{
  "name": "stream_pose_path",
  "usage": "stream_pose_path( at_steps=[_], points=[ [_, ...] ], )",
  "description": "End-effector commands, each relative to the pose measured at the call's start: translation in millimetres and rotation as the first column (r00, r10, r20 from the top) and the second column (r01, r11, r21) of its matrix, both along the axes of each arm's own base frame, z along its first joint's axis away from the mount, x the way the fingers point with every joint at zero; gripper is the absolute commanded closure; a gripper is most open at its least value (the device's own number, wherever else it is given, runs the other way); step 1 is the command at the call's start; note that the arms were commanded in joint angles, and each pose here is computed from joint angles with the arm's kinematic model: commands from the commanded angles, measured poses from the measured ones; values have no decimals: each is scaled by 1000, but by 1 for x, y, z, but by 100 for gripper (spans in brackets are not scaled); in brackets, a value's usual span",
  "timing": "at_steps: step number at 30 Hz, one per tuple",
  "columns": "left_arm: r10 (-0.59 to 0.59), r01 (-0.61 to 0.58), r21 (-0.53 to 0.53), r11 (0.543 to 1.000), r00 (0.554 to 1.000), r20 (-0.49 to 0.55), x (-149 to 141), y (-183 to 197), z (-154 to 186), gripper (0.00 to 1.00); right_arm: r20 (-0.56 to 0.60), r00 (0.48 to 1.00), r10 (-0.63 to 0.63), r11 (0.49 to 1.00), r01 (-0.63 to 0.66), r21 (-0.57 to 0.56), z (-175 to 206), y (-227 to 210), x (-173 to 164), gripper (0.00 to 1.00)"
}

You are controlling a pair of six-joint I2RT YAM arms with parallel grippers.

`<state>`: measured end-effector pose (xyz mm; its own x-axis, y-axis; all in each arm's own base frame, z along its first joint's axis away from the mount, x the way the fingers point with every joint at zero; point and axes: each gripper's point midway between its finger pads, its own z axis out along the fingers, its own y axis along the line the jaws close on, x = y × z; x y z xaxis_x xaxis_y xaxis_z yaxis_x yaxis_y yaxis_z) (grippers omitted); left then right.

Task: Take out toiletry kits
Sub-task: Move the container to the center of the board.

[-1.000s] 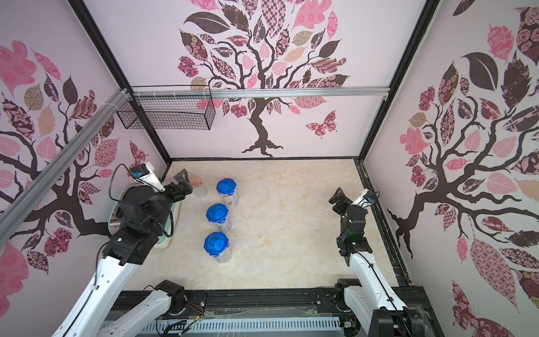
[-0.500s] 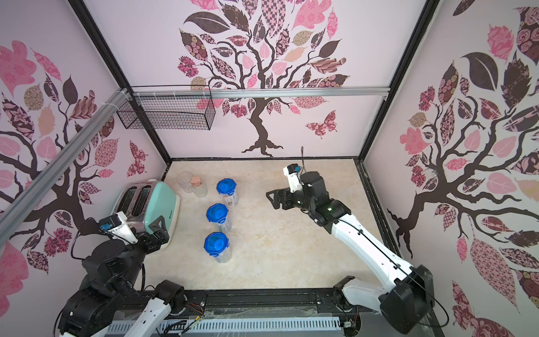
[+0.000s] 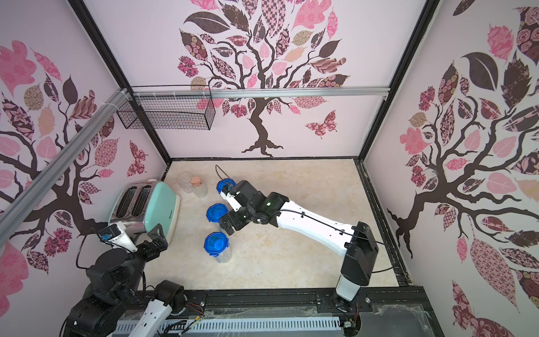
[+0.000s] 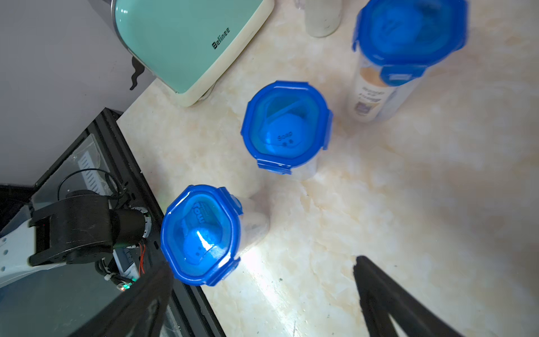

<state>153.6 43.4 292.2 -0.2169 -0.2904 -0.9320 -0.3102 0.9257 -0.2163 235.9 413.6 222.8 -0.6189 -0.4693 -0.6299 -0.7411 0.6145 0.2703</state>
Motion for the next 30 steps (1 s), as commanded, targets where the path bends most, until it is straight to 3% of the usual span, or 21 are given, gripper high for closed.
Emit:
stream_pose_path(
  at_steps=[1, 10, 30],
  points=[
    [-19, 19, 2, 1000, 1000, 20, 0, -3, 4, 2, -27, 999, -23, 995, 20, -96, -15, 2, -6, 0],
    [-6, 7, -12, 1000, 998, 64, -8, 2, 8, 2, -77, 997, 1, 994, -10, -110, -26, 29, -22, 0],
    [12, -11, -15, 1000, 998, 63, -9, 5, 7, 2, -40, 999, 26, 976, -34, -217, -51, 65, -40, 0]
  ],
)
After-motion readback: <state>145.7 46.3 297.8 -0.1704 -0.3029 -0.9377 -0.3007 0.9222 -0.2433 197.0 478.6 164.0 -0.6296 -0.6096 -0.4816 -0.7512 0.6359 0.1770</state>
